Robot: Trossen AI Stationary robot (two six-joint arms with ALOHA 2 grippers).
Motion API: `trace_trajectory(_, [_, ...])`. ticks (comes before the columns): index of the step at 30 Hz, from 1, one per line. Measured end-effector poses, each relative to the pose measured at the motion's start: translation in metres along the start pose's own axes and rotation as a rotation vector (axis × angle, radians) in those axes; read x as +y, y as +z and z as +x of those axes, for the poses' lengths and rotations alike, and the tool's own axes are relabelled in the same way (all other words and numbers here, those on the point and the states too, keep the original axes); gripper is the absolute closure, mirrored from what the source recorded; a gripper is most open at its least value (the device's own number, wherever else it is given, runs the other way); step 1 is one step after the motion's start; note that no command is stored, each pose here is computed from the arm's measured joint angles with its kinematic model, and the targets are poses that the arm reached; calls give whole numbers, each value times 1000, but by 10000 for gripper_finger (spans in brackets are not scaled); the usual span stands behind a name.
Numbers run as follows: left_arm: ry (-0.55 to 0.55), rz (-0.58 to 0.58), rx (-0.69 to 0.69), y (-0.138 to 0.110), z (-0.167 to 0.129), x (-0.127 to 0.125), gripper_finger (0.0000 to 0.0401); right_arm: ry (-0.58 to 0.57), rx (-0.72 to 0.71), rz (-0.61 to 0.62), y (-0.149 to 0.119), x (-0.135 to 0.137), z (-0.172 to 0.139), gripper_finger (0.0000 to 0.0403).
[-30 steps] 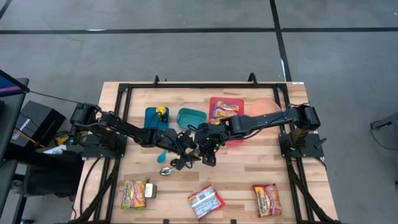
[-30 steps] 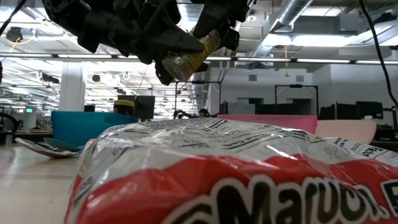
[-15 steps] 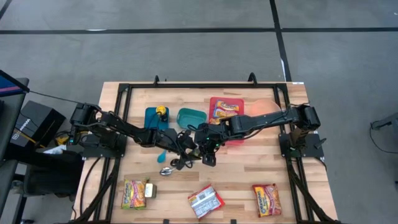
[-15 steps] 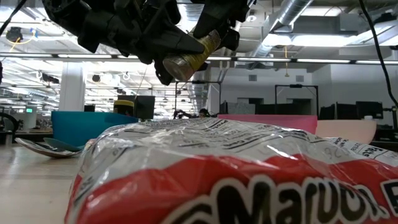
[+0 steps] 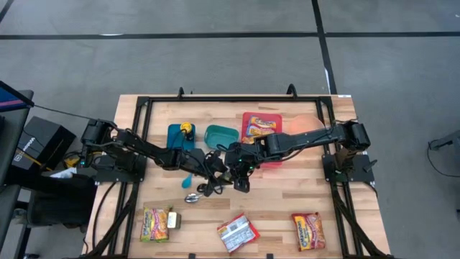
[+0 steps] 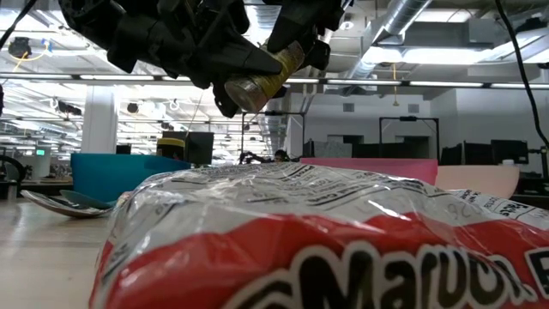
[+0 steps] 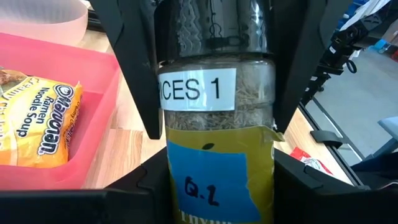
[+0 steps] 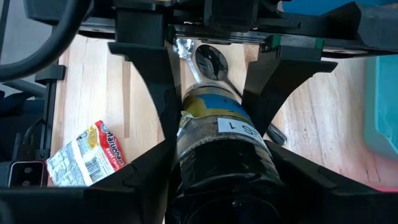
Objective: Pick & Place Food Item
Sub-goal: Put the green seasoning bottle into the blue bin
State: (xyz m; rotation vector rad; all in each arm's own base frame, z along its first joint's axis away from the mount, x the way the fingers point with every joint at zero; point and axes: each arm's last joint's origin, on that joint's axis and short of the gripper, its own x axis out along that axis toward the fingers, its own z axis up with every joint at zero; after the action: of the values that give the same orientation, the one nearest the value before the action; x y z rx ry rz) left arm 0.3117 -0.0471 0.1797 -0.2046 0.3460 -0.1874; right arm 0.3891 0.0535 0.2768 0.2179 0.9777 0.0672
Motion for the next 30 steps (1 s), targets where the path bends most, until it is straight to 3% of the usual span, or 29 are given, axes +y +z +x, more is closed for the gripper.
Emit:
trace_trajectory(15, [4, -2, 26, -3, 0, 1, 231, -2, 8, -11, -1, -1, 0, 161])
trace_trajectory(30, [8, -2, 33, -3, 0, 1, 233, 0, -42, -19, -1, -2, -48, 163])
